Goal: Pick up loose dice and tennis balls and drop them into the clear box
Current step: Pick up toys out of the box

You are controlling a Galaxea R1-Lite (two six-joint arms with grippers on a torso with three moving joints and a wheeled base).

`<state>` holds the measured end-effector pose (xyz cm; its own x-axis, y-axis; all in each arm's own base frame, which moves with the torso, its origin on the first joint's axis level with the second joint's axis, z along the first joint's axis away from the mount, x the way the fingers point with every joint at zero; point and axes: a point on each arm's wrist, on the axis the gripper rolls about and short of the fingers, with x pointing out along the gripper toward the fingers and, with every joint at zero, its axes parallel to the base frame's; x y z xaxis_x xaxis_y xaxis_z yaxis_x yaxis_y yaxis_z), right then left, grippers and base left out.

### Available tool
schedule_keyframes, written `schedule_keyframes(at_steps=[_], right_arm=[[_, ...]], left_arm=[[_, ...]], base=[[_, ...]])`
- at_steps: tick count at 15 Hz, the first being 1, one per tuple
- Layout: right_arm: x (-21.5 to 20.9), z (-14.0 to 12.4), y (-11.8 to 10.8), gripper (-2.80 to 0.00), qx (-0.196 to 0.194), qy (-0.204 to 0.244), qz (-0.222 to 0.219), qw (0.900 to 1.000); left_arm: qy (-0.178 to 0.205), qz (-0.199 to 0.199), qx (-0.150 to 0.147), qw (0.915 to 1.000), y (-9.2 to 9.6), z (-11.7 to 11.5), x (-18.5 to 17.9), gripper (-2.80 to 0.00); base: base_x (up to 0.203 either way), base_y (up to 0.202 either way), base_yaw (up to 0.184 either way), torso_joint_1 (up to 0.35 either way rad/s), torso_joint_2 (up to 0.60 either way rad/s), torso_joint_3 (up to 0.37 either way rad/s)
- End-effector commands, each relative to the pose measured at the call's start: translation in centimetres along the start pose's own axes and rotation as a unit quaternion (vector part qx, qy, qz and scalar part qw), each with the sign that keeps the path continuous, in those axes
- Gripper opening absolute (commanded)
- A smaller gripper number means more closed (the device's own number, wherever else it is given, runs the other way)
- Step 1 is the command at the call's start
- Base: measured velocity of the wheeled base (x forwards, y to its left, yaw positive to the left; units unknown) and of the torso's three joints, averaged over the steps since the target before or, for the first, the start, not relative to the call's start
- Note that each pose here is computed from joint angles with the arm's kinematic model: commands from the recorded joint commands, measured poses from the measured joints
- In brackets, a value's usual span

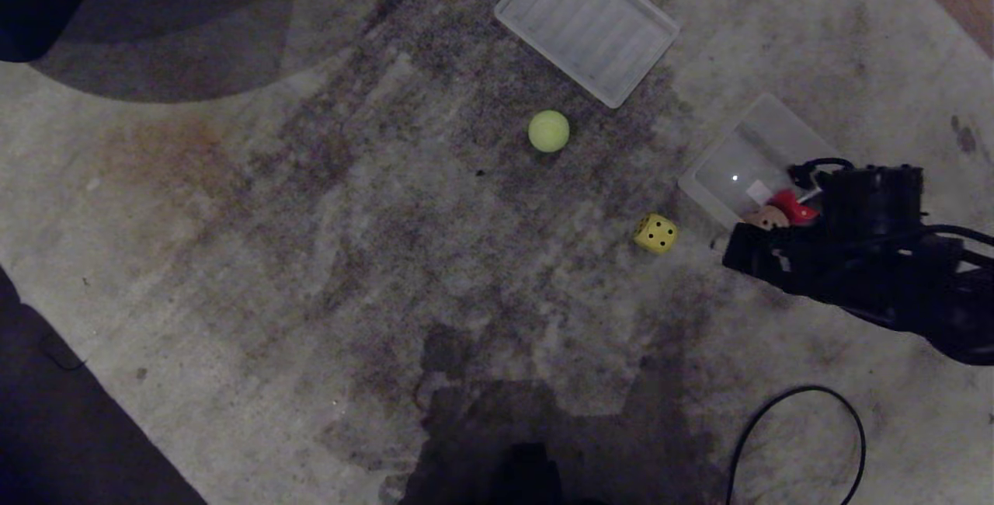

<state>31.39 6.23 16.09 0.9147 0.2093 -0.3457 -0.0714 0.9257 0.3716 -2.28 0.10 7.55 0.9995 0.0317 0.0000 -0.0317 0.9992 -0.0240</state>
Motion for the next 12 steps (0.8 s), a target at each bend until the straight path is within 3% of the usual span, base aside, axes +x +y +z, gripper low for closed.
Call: schedule_keyframes(at_steps=[1, 5, 8, 12], right_arm=[[4.2, -1.8, 1.0, 0.00, -0.010, 0.029, 0.013, 0.999], [7.6, -3.1, 1.2, 0.00, -0.083, 0.022, 0.027, 0.996], [7.9, -2.5, 1.0, 0.00, -0.157, -0.009, 0.055, 0.986], [5.9, -1.4, 1.5, 0.00, -0.191, -0.027, 0.076, 0.978]], left_arm=[[0.002, 0.000, 0.000, 1.0000, 0.0, 0.0, 0.0, -2.80], [0.002, 0.000, 0.000, 1.0000, 0.0, 0.0, 0.0, -2.80], [0.002, 0.000, 0.000, 1.0000, 0.0, 0.0, 0.0, -2.80], [0.002, 0.000, 0.000, 1.0000, 0.0, 0.0, 0.0, -2.80]], base=[[0.000, 0.000, 0.000, 0.000, 0.00, 0.000], [0.000, 0.000, 0.000, 0.000, 0.00, 0.000], [0.000, 0.000, 0.000, 0.000, 0.00, 0.000], [0.000, 0.000, 0.000, 0.000, 0.00, 0.000]])
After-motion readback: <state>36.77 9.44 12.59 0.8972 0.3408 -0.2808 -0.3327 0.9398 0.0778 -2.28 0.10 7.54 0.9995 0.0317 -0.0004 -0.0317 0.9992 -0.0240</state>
